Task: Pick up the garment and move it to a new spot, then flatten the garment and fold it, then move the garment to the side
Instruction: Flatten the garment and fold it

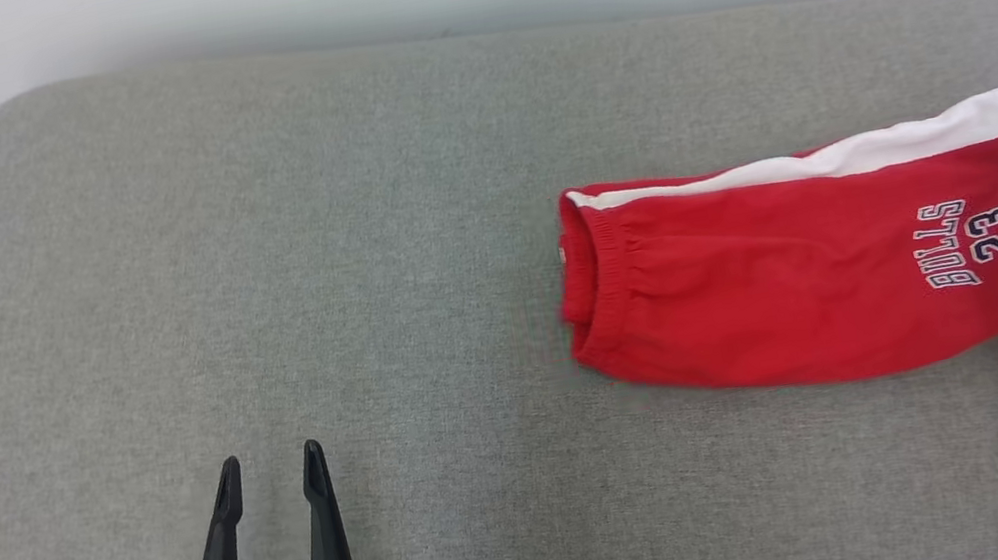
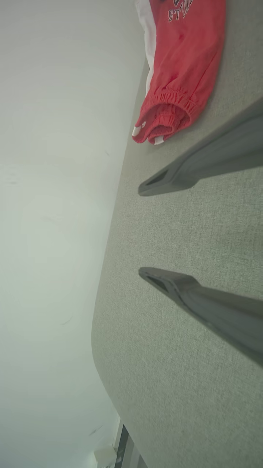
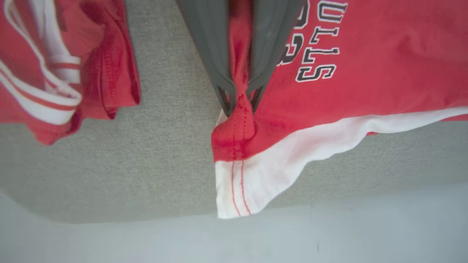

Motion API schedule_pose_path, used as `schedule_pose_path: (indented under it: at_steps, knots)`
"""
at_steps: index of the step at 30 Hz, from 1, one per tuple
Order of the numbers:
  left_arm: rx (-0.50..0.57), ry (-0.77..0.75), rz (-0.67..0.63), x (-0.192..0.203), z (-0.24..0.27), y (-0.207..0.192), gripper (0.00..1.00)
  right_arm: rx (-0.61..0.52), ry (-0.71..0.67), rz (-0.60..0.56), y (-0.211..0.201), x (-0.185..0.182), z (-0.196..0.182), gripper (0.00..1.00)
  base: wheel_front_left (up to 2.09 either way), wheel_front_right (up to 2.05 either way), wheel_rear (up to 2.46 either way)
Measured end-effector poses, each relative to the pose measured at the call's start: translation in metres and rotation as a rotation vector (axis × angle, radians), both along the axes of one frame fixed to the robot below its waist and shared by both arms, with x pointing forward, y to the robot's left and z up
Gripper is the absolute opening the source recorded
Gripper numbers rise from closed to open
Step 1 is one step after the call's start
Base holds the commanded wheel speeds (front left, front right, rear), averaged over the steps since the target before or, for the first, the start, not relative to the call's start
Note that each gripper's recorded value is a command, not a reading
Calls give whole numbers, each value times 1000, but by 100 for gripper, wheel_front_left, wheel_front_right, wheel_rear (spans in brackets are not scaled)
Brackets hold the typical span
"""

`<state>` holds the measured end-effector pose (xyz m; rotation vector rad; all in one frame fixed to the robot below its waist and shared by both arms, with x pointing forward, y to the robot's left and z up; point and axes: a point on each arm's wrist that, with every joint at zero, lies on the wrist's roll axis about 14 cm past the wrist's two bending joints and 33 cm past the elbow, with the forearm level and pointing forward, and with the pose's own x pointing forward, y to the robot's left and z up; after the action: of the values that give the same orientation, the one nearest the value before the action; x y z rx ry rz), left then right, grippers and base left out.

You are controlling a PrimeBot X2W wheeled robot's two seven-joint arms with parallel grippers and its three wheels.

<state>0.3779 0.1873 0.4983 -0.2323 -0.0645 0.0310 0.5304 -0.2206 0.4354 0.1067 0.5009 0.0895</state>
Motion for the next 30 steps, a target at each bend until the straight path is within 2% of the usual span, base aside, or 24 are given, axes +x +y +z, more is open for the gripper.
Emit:
schedule_pose_path:
  at_steps: [4,7,18,30]
  knots:
    - [-7,-1,-13,-4,1,-5,100,-51,-45,-12,-15,-3,20,0,0,0,0]
    - [-13,-13,-20,-5,4,-7,100,-57,-83,22,-2,-2,38,0,0,0,0]
    - [-26,-19,-3,-17,7,-2,100,-30,-109,316,124,-21,65,0,0,0,0]
    - [-44,-2,30,-25,3,6,100,-41,12,522,218,-27,47,0,0,0,0]
